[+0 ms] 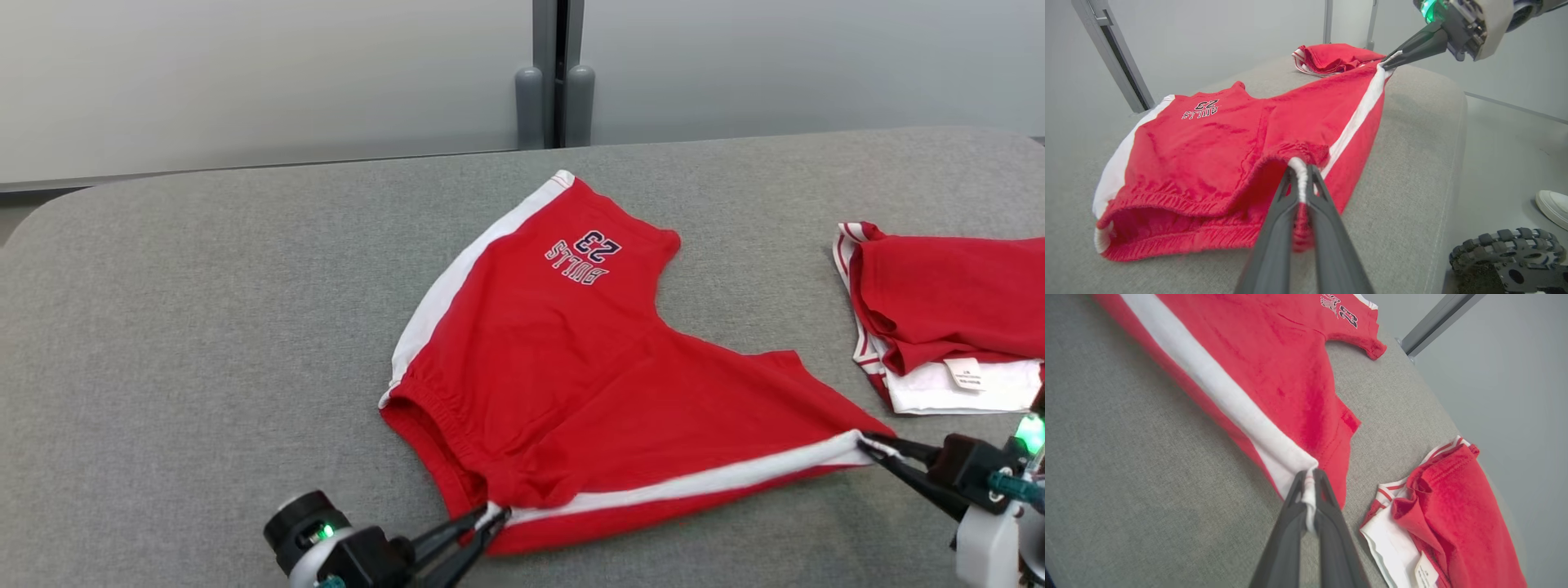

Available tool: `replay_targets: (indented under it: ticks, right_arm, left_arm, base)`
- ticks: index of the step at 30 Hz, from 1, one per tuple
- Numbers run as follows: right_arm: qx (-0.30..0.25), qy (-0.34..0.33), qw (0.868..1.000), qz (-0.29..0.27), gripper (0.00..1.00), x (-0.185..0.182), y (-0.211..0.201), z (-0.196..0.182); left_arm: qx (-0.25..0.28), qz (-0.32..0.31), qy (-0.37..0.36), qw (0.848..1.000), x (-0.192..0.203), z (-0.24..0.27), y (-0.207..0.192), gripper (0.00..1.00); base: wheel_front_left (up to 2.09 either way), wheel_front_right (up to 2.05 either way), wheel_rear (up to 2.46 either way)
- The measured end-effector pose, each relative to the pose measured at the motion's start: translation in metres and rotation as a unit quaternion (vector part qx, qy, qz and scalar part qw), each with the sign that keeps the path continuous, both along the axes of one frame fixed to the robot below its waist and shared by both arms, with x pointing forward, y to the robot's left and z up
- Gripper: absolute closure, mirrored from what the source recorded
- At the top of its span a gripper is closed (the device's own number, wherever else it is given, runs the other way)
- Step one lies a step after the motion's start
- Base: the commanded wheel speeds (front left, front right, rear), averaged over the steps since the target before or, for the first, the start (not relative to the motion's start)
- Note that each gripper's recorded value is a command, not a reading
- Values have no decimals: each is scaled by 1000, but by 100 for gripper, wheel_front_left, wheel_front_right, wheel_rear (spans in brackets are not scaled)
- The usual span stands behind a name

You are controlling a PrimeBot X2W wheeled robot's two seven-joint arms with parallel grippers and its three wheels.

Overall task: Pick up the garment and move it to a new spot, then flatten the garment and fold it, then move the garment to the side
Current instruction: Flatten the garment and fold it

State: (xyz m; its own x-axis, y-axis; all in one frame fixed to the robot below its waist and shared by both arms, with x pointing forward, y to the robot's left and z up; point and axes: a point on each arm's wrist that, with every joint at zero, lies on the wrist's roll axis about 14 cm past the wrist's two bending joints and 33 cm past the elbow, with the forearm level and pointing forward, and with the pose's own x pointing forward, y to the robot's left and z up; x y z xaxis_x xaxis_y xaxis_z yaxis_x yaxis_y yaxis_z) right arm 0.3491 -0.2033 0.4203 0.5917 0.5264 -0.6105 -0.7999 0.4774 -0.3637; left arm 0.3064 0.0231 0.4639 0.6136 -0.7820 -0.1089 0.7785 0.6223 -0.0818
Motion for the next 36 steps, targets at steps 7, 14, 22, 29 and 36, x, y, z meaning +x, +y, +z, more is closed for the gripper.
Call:
replay_targets:
  ticks: [7, 14, 22, 29, 36]
  right_arm:
    - [4, -43, 999, 16, 100, 37, 13, 29]
    - [-1, -106, 993, 54, 100, 104, 45, 73]
    - [-22, -136, 988, 70, 100, 166, 70, 84]
    - [-45, -126, 987, 88, 100, 204, 100, 60]
    - [-67, -110, 987, 101, 100, 232, 124, 30]
  left_arm:
    - [-20, 37, -39, 998, 21, 27, 11, 100]
    - [-54, 98, -78, 991, 55, 58, 28, 100]
    - [-70, 143, -79, 984, 85, 61, 40, 100]
    - [-62, 195, -50, 978, 106, 42, 58, 100]
    - [-75, 240, -30, 967, 128, 33, 72, 100]
  base:
    - [0, 0, 0]
    - [0, 0, 0]
    - [0, 0, 0]
    - [0, 0, 0]
    - [0, 0, 0]
